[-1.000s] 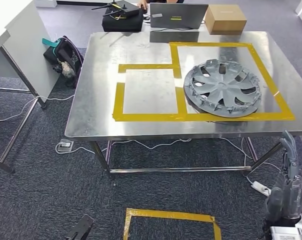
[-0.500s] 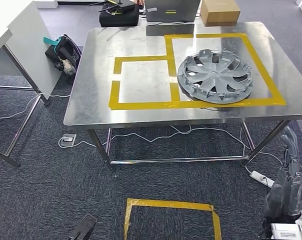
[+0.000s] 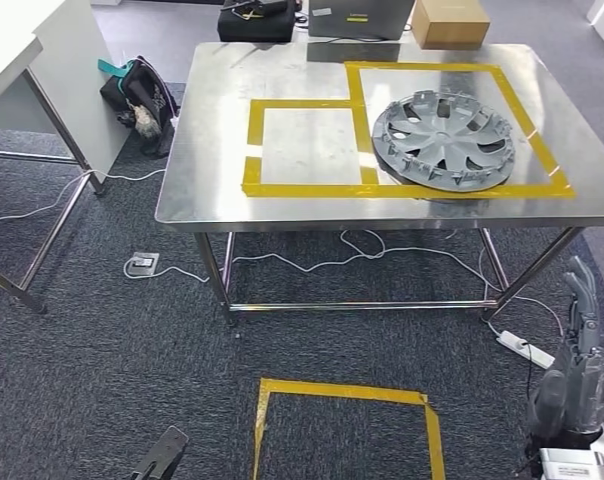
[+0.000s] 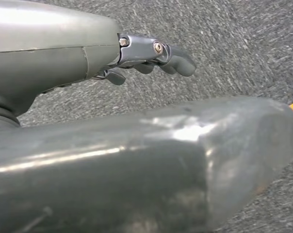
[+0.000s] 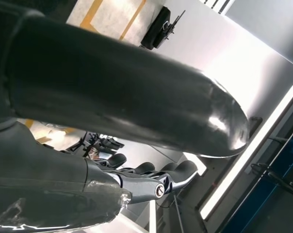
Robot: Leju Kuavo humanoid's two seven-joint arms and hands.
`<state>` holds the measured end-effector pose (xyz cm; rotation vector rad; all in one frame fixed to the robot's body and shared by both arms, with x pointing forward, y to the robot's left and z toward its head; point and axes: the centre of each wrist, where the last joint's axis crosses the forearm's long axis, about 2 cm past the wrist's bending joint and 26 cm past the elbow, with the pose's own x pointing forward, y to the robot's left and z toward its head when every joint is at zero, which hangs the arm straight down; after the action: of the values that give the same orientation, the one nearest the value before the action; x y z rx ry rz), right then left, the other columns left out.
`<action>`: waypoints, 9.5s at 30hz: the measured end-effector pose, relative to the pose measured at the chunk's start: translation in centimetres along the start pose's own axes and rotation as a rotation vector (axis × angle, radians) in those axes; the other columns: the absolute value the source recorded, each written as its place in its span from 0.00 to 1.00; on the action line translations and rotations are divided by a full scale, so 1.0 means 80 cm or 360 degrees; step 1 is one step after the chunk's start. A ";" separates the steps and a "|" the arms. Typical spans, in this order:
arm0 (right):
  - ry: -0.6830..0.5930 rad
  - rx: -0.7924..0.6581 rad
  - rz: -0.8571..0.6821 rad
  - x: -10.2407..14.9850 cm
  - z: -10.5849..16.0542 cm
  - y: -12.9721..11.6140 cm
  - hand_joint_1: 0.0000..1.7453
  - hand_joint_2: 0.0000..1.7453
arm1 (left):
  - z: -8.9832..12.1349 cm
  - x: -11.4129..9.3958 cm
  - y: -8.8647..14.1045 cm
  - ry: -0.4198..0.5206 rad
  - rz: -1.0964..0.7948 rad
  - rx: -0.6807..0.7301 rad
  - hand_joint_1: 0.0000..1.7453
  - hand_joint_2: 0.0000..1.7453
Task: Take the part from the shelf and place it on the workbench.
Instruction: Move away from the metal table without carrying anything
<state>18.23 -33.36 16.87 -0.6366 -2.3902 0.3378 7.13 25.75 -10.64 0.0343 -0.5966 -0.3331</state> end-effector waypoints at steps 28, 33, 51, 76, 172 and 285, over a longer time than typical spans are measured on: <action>0.0014 -0.0001 -0.0006 0.000 0.001 0.001 0.00 0.00 | 0.001 -0.003 0.000 -0.0002 -0.0014 0.0001 0.00 0.00; 0.0012 -0.0002 -0.0006 0.000 0.000 0.001 0.00 0.00 | 0.001 -0.002 0.000 -0.0004 -0.0014 0.0001 0.00 0.00; 0.0015 -0.0004 0.0003 0.000 0.002 0.001 0.00 0.00 | 0.001 -0.001 -0.003 0.0006 0.0026 -0.0014 0.00 0.00; -0.0049 -0.0012 0.0034 -0.010 -0.017 0.001 0.00 0.00 | -0.004 0.008 0.001 0.0103 0.0152 0.0017 0.00 0.00; 0.0006 0.0101 0.0074 0.006 0.016 -0.002 0.00 0.00 | 0.005 0.004 -0.035 0.0186 -0.0006 -0.0121 0.00 0.00; 0.0053 0.0087 -0.0068 -0.026 -0.027 0.016 0.00 0.00 | 0.004 -0.004 -0.012 0.0242 0.0069 -0.0010 0.00 0.00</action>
<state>21.45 -33.14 16.93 -0.5612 -2.3510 0.3703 6.46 24.92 -10.68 0.0402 -0.4451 -0.2873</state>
